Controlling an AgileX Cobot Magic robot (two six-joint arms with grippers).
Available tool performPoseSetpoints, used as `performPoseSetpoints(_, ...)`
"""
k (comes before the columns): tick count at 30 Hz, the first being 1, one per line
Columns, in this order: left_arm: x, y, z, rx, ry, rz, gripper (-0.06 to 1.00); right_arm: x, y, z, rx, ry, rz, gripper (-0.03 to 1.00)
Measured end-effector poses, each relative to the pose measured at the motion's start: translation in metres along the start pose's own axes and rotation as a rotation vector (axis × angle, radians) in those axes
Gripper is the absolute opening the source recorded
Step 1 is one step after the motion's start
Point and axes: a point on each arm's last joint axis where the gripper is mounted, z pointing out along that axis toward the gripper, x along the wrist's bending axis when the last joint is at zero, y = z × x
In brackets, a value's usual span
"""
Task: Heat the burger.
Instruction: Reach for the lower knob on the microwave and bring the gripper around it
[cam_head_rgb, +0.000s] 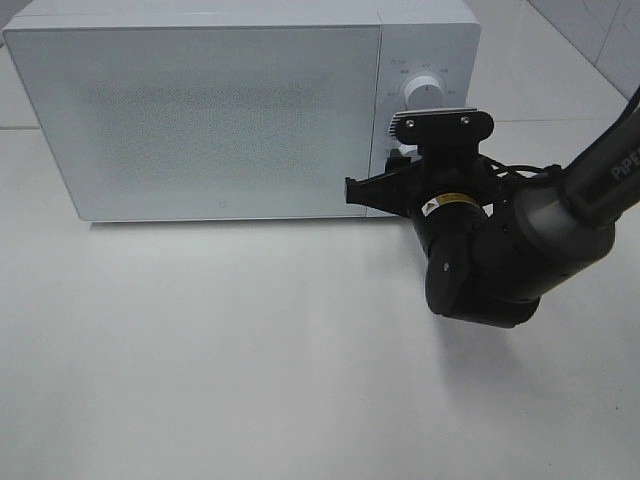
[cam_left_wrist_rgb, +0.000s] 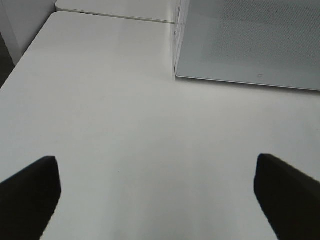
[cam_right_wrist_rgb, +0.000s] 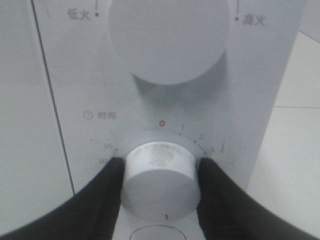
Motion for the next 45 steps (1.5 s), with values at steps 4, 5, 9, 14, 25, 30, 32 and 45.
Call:
performPoseSetpoints(4,0.0000,0.0000,0.0000,0.000,0.000,0.000,0.97,0.0002,-0.0004,-0.0003,-0.002,0.023,0.163,0.41)
performPoseSetpoints(5,0.0000,0.0000,0.0000,0.000,0.000,0.000,0.97,0.0002,-0.0004,-0.0003,-0.002,0.023,0.163,0.41)
performPoseSetpoints(9,0.0000,0.0000,0.0000,0.000,0.000,0.000,0.97,-0.0001,-0.0011,-0.0009,0.004,0.052,0.454,0.41)
performPoseSetpoints(14,0.0000,0.0000,0.0000,0.000,0.000,0.000,0.97,-0.0010,-0.0016,-0.0013,0.011,0.064,0.675,0.41)
performPoseSetpoints(25,0.0000,0.0000,0.0000,0.000,0.000,0.000,0.97,-0.0002,-0.0014,-0.0015,0.033,0.071,1.241,0.42)
performPoseSetpoints(30,0.0000,0.0000,0.0000,0.000,0.000,0.000,0.97,-0.0003,-0.0013,-0.0021,0.039,0.075,1.441,0.42)
performPoseSetpoints(32,0.0000,0.0000,0.0000,0.000,0.000,0.000,0.97,-0.0003,-0.0013,-0.0021,0.040,0.076,1.480,0.42)
performPoseSetpoints(45,0.0000,0.0000,0.0000,0.000,0.000,0.000,0.97,-0.0009,-0.0010,-0.0020,0.042,0.071,1.708,0.42)
